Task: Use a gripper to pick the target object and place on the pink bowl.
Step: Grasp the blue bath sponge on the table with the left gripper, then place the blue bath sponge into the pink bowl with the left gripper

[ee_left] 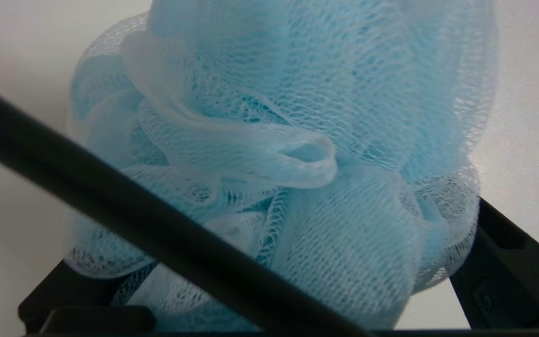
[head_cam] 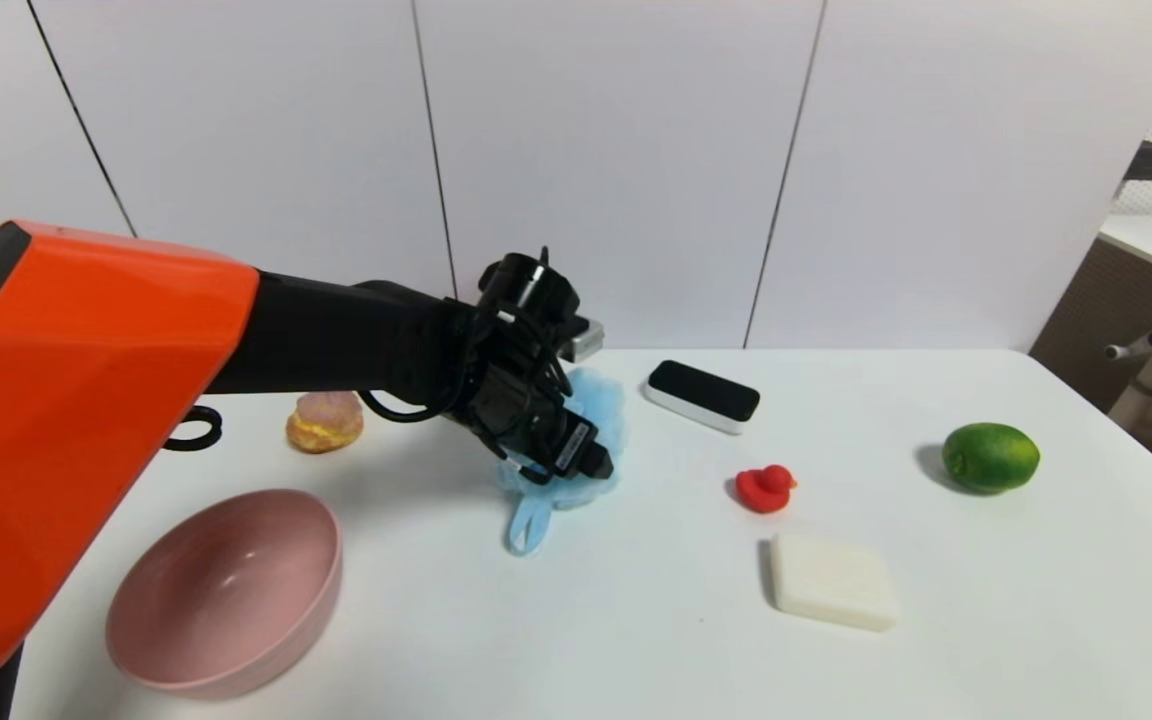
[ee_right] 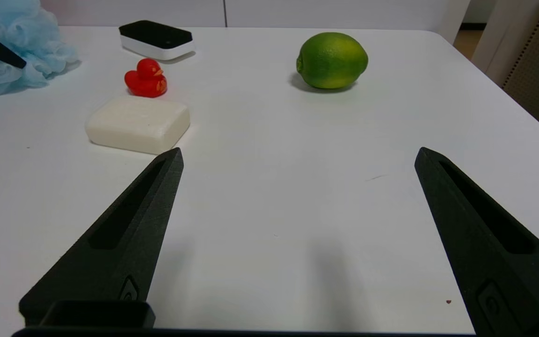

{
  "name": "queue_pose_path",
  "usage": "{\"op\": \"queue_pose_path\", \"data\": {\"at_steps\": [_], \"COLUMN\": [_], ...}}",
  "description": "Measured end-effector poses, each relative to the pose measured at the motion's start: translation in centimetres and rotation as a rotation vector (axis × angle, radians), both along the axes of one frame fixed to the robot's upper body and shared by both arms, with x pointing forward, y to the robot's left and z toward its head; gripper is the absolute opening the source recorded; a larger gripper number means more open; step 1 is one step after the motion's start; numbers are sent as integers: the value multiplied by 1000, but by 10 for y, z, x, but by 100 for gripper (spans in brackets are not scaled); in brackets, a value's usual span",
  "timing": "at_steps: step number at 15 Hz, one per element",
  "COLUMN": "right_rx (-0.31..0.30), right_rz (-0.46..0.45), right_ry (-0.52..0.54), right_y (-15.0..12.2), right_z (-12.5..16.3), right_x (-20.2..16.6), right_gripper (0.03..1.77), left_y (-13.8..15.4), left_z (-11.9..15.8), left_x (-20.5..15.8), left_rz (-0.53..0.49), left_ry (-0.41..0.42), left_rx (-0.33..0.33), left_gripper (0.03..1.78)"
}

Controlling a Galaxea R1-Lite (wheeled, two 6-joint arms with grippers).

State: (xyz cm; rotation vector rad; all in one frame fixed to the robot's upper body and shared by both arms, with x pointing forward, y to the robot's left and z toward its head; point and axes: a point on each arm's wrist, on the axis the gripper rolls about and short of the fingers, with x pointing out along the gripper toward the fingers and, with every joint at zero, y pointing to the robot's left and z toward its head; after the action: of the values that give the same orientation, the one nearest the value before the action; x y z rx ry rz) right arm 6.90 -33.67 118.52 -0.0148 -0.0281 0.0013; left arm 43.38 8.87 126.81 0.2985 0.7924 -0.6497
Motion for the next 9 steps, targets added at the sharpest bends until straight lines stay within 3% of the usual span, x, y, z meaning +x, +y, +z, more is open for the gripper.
{"op": "queue_pose_path", "data": {"at_steps": [1,4,9], "right_rx": [0,0,0], "right_rz": [-1,-1,0], "right_ry": [0,0,0], "right_y": [0,0,0], "right_z": [0,0,0], "right_x": [0,0,0], "right_gripper": [171,171,171], "left_y": [0,0,4], "left_z": [-2,-3,15], "left_x": [1,2,-4], "left_rz": [1,-2,-1], "left_ry": [4,6,-36], "left_rx": [2,5,-21], "left_gripper": [168,118,73]}}
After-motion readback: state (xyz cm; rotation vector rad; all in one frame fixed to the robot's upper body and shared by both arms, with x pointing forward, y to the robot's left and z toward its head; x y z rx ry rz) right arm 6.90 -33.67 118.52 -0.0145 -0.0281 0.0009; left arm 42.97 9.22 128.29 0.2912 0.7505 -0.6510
